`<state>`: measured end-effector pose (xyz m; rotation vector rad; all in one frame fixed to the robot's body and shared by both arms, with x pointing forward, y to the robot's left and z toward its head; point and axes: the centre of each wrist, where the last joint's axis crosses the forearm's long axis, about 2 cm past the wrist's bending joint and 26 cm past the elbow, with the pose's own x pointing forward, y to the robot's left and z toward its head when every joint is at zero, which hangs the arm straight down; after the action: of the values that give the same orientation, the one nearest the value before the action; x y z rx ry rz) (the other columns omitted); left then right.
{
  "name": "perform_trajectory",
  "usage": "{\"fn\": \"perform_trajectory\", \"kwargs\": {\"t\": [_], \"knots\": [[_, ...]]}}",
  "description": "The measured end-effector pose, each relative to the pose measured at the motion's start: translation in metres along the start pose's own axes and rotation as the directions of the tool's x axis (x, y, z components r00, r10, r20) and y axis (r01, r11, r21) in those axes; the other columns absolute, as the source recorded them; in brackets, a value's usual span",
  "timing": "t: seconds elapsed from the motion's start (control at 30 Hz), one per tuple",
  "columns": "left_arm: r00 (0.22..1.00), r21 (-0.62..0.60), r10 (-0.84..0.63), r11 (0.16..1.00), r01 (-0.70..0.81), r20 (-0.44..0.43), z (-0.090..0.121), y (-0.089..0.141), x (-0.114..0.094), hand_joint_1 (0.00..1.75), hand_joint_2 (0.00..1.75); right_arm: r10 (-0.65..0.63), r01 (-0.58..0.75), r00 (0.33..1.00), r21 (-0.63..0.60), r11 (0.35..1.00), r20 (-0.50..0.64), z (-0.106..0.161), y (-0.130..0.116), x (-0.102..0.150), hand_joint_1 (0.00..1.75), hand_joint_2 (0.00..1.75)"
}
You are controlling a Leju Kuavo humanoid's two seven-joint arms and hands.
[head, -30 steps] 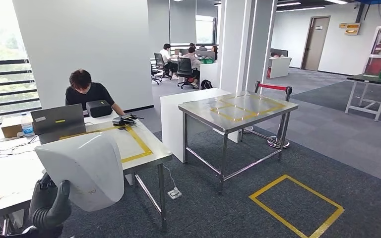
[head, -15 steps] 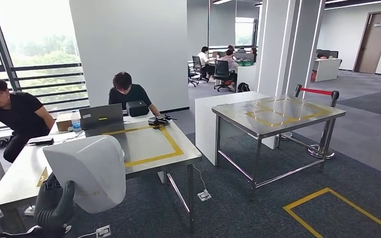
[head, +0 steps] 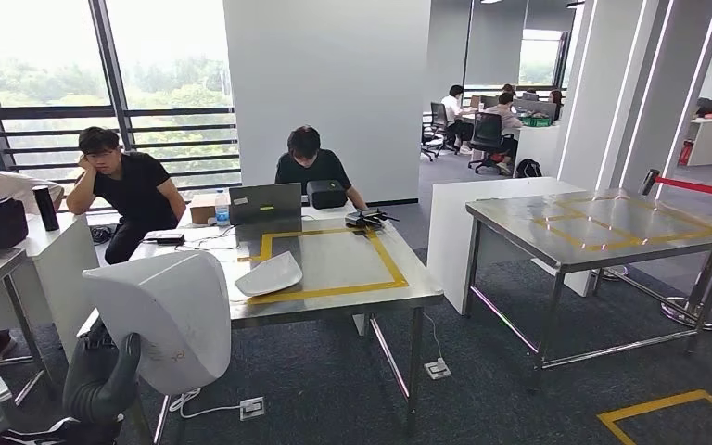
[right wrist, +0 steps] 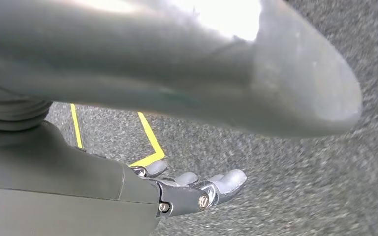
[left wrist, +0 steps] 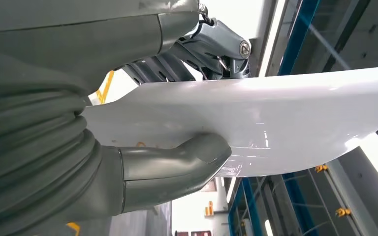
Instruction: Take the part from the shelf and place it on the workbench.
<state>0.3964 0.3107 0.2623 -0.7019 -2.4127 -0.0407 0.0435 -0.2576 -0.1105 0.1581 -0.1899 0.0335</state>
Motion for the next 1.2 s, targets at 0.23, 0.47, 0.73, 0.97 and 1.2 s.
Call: {"fn": "perform_trajectory", "kwargs": {"t": [0.23, 0.47, 0.73, 0.97, 1.2], "knots": [[1.000, 0.008, -0.001, 1.000, 0.001, -0.009, -0.002, -0.003, -0.004, 1.75, 1.75, -0.001, 0.001, 1.000, -0.001, 1.000, -0.013, 0.000, 0.000, -0.004, 0.00, 0.00], [1.000, 0.008, -0.004, 1.000, 0.004, 0.002, -0.010, -0.004, -0.004, 1.75, 1.75, -0.002, 0.002, 1.000, -0.003, 1.000, -0.011, 0.000, 0.000, -0.003, 0.00, 0.00], [1.000, 0.014, -0.006, 1.000, 0.006, -0.009, -0.012, -0.004, -0.006, 1.75, 1.75, -0.061, 0.060, 0.998, -0.042, 0.997, -0.012, 0.000, -0.002, -0.003, 0.00, 0.00], [1.000, 0.009, -0.007, 1.000, 0.007, -0.004, -0.016, -0.005, -0.004, 1.75, 1.75, -0.075, 0.075, 0.997, -0.049, 0.996, -0.006, 0.000, -0.002, 0.000, 0.00, 0.00], [1.000, 0.009, -0.008, 1.000, 0.008, -0.004, -0.016, -0.005, -0.004, 1.75, 1.75, -0.080, 0.080, 0.997, -0.051, 0.995, -0.005, 0.000, -0.003, 0.000, 0.00, 0.00]]}}
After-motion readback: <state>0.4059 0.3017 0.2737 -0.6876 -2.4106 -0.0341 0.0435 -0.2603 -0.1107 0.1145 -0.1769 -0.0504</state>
